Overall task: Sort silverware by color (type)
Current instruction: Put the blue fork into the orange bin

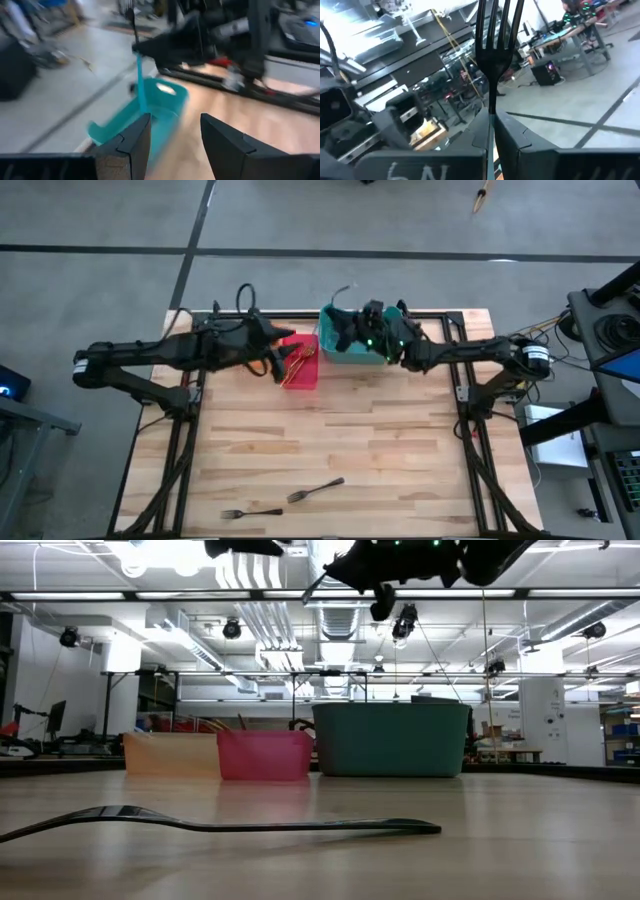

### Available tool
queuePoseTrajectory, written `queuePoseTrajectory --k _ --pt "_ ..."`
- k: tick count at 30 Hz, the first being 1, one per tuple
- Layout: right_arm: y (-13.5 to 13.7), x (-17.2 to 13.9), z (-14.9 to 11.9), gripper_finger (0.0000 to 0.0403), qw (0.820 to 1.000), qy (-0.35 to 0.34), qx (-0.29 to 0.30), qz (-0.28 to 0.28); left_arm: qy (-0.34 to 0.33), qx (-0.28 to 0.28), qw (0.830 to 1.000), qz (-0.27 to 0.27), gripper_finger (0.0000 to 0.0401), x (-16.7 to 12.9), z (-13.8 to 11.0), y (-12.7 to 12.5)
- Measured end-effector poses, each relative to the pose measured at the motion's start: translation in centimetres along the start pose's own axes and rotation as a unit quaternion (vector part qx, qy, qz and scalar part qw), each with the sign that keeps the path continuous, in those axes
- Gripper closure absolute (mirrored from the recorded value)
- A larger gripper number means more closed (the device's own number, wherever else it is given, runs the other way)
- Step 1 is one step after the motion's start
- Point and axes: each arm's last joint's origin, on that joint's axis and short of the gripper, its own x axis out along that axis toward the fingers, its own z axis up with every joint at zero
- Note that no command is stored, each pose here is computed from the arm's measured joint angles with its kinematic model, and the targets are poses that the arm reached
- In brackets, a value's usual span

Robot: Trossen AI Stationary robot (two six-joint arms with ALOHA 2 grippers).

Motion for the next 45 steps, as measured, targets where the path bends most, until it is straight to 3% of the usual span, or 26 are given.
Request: queuePoseTrajectory --k 5,15,19,23,26,34,40,42,45 --pt "-1.0 2.1 2.1 0.0394 0.998 0.000 -0.024 0.059 -0.036 -0.012 0.998 0.055 0.0248 4.3 0.4 1.2" --pt "-2.2 3.9 4.0 0.0394 0.995 0.028 -0.061 0.072 -0.017 -0.024 0.994 0.106 0.0255 8.9 2.3 3.1" --pt "-2.8 4.0 4.0 0.0394 0.996 0.037 -0.063 0.056 0.006 -0.018 0.991 0.133 0.0298 9.5 2.9 3.3" --pt "-3.2 4.0 4.0 0.0394 0.995 0.048 -0.065 0.050 0.023 -0.023 0.988 0.150 0.0375 9.3 3.3 3.3" --pt "-3.7 4.1 4.0 0.0392 0.996 0.053 -0.059 0.040 0.023 -0.045 0.987 0.151 0.0394 9.1 3.4 3.5" --pt "-5.1 4.3 4.8 0.0340 0.994 0.092 -0.028 0.049 0.045 -0.110 0.985 0.125 0.0401 8.4 4.0 4.3" --pt "-7.1 3.4 6.2 0.0287 0.980 0.180 -0.021 0.085 0.114 -0.113 0.986 0.033 0.0401 6.9 4.0 4.5" --pt "-7.9 2.9 7.1 0.0271 0.972 0.205 -0.021 0.109 0.135 -0.110 0.985 -0.003 0.0401 6.1 4.0 4.7" --pt "-9.0 2.3 8.2 0.0250 0.952 0.242 -0.022 0.188 0.163 -0.101 0.981 -0.030 0.0401 5.3 3.7 5.3"
